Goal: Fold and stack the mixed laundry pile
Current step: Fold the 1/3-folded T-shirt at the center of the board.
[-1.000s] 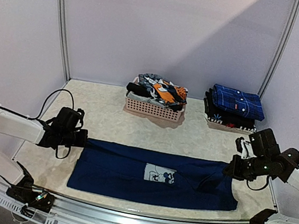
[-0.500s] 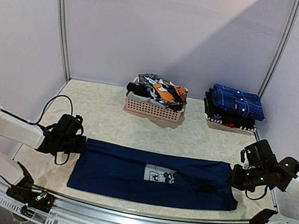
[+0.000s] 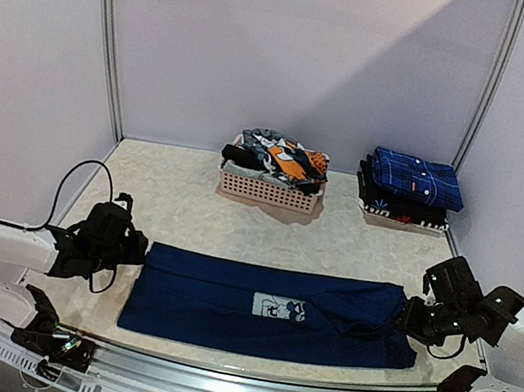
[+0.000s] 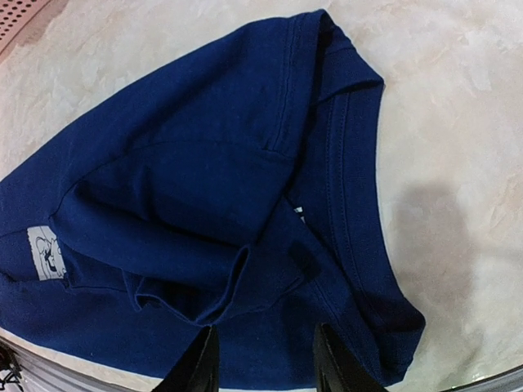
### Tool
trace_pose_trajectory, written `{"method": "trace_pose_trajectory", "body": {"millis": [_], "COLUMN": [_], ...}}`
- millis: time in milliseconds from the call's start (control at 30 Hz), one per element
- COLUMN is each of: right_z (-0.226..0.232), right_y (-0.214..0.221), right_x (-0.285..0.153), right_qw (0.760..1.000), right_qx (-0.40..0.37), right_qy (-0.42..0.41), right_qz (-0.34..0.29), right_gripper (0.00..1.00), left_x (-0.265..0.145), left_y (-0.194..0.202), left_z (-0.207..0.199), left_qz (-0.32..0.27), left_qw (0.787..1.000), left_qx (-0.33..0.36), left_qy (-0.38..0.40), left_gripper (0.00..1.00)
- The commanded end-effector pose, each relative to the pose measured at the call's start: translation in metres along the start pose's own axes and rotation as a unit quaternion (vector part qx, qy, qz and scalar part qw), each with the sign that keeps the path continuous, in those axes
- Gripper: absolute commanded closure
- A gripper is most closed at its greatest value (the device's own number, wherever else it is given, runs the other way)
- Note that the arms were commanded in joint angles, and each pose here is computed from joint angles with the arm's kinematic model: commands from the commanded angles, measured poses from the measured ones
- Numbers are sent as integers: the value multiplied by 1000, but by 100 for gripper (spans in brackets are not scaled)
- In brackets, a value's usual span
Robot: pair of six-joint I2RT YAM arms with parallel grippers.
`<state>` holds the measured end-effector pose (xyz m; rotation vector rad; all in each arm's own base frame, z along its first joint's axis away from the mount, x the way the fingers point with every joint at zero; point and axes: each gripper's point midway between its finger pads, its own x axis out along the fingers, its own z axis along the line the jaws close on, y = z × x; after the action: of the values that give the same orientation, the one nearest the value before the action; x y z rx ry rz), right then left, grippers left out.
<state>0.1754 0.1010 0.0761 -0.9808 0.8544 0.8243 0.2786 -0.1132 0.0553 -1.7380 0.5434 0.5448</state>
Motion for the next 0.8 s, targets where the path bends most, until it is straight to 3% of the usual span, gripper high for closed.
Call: {"method": "trace_pose_trajectory", "body": {"millis": [0, 333, 633, 767], "right_z": [9, 56, 73, 67], "right_y": [-12, -48, -36, -29], "right_x": [-1, -3, 37, 44], "right_qw": [999, 994, 997, 998], "right_qx": [1, -23, -41, -46], "right_qy": [-15, -67, -61, -41], "right_qz": [-29, -85, -31, -20], "right_gripper": [59, 58, 64, 64], "left_x": [-8, 2, 44, 41], "left_y": [-22, -50, -17, 1], "left_z": [-8, -62, -122, -162], "left_qz": [-33, -38, 54, 68], "left_qw": [999, 993, 977, 959], "left_qx": [23, 83, 154, 201], "left_qy": [3, 74, 138, 187], "left_gripper": [63, 67, 71, 73]}}
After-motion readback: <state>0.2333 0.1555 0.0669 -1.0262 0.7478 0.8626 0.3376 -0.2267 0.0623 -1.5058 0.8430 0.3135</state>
